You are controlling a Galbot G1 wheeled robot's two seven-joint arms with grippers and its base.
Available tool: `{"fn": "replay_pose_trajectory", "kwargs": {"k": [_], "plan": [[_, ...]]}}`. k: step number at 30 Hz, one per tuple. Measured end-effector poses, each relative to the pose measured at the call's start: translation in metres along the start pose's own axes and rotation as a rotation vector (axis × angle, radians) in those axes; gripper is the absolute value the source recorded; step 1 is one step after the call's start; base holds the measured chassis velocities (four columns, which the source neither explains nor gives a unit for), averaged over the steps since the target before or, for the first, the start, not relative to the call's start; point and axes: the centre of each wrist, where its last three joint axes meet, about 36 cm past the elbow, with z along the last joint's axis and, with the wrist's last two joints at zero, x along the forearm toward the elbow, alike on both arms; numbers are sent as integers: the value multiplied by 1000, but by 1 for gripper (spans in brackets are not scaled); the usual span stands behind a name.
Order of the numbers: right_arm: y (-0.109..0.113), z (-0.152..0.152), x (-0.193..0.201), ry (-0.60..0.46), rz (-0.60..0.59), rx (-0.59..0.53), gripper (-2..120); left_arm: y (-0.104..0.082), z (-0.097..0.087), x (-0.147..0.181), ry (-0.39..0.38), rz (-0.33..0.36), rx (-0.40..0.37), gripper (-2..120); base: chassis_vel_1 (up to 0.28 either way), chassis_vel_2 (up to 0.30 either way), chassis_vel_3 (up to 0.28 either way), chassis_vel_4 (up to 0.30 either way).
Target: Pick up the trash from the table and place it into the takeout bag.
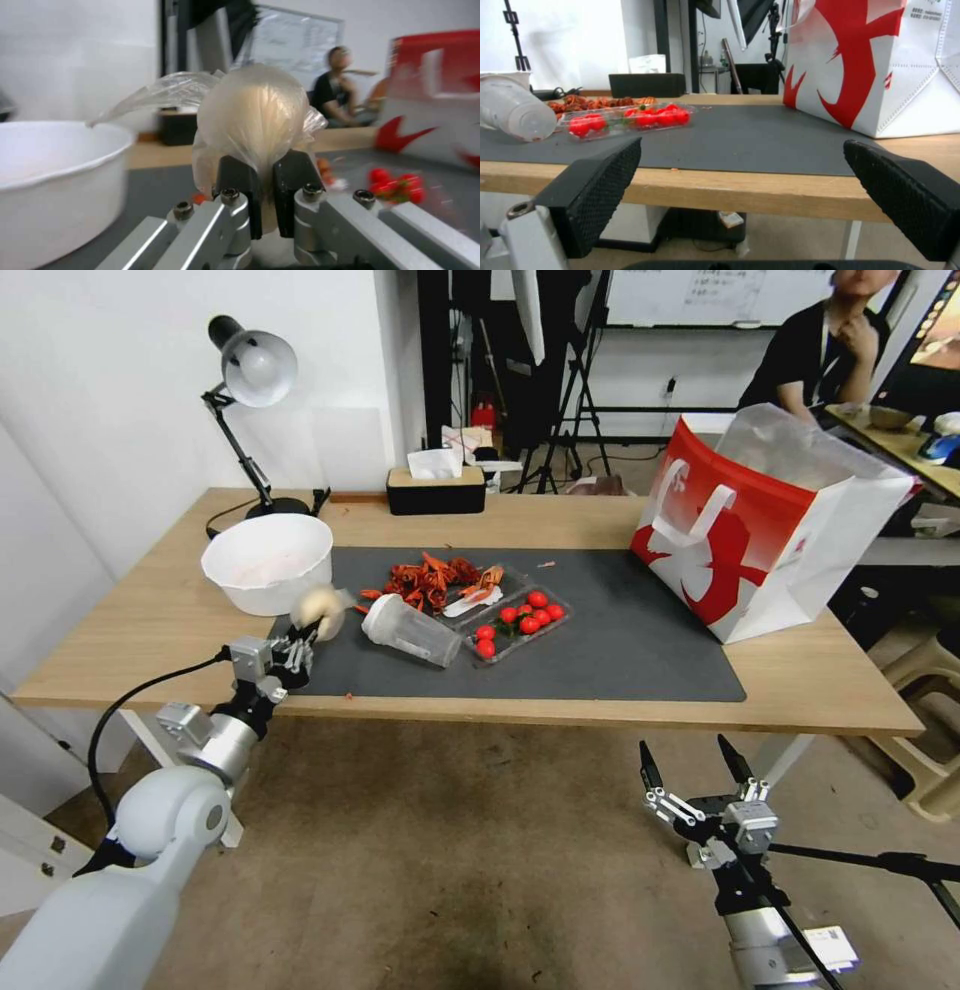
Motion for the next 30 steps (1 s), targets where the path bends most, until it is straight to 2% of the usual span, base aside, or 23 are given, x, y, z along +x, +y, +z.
{"fn": "replay_pose_trajectory", "kwargs": {"k": [2,4,6,7,8,11,12,15,17,20,22,24,25,27,29,30], "plan": [[1,-1,3,4,-4,-1,100,8,-6,-13,-30,120,38,5,0,0,0,0],[1,-1,4,4,-5,-1,100,10,-9,-17,-37,146,42,5,0,0,0,0],[2,-4,6,3,-9,0,100,17,-30,-45,-72,252,60,5,0,0,0,0],[2,-4,6,3,-9,0,100,17,-30,-45,-72,252,60,5,0,0,0,0],[3,-6,8,1,-10,1,100,22,-44,-63,-88,292,55,5,0,0,0,0],[4,-9,10,-1,-4,5,100,23,-62,-95,-104,342,73,5,0,0,0,0],[4,-9,10,-1,-4,5,100,23,-62,-95,-104,342,73,5,0,0,0,0],[5,-11,12,-2,5,10,100,12,-72,-129,-113,395,93,5,0,0,0,0],[6,-11,13,-3,8,11,100,10,-72,-134,-113,403,94,5,0,0,0,0],[6,-13,14,-4,22,15,100,-17,-65,-174,-99,477,115,5,0,0,0,0],[6,-13,14,-3,24,15,100,-24,-63,-185,-97,494,119,5,0,0,0,0],[6,-13,14,-1,33,18,100,-49,-63,-222,-103,546,129,5,0,0,0,0],[6,-13,14,-1,33,18,100,-49,-63,-222,-103,546,129,5,0,0,0,0],[7,-14,15,0,42,20,100,-74,-70,-259,-125,594,134,5,0,0,0,0],[8,-16,15,0,47,24,100,-98,-85,-296,-152,634,128,5,0,0,0,0],[8,-16,15,0,47,24,100,-98,-85,-296,-152,634,128,5,0,0,0,0]]}}
